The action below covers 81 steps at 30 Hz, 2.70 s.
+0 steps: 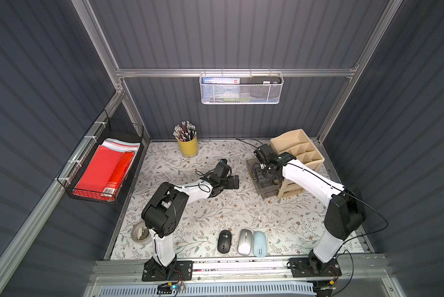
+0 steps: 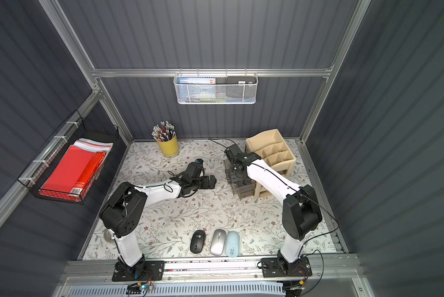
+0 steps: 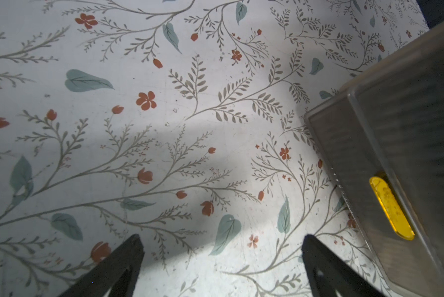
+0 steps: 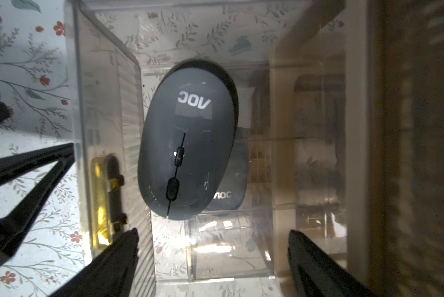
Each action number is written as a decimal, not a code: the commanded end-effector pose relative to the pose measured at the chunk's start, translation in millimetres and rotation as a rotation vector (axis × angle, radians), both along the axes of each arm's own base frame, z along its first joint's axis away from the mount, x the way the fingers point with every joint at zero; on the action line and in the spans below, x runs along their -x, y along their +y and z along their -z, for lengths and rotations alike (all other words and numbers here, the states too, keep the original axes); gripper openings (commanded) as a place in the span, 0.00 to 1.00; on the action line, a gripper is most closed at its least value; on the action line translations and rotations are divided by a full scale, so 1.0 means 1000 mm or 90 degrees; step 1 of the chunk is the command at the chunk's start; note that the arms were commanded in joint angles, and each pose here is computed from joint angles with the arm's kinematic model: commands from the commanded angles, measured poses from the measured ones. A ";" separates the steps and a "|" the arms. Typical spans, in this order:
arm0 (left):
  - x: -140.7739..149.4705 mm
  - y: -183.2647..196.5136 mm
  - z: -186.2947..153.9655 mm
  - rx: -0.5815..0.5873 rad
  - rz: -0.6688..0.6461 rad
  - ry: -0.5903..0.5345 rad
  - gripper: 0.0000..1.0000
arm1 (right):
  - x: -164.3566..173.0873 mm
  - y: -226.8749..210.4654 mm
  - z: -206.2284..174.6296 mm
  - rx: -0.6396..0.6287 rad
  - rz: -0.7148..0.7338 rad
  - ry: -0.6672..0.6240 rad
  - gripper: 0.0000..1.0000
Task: Take the mice out of the drawer
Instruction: Pick up the mouse from the drawer.
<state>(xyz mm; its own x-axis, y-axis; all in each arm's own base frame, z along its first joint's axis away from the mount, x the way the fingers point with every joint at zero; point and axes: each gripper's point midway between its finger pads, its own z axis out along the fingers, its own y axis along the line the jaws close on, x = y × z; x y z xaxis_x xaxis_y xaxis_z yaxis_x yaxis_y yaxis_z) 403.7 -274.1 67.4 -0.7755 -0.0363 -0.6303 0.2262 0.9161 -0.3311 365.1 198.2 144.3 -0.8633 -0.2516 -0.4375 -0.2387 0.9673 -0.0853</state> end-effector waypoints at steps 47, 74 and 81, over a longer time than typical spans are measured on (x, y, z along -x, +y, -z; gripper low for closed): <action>-0.012 -0.089 -0.033 0.180 0.153 -0.083 0.99 | -0.061 0.013 0.055 -0.044 0.130 -0.007 0.85; -0.004 -0.100 -0.037 0.181 0.170 -0.083 0.99 | -0.037 -0.018 0.116 0.032 0.114 0.113 0.65; -0.003 -0.099 -0.036 0.179 0.170 -0.082 0.99 | -0.044 -0.014 0.095 0.017 0.109 0.089 0.38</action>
<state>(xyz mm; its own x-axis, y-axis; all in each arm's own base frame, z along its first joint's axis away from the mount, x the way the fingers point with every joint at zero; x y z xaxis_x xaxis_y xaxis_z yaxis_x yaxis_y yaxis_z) 404.1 -357.1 79.0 -0.7362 -0.0152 -0.6766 0.4455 0.7418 -0.5013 452.0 204.6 104.4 -0.8487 -0.0478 -0.5267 -0.0545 0.9985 -0.0028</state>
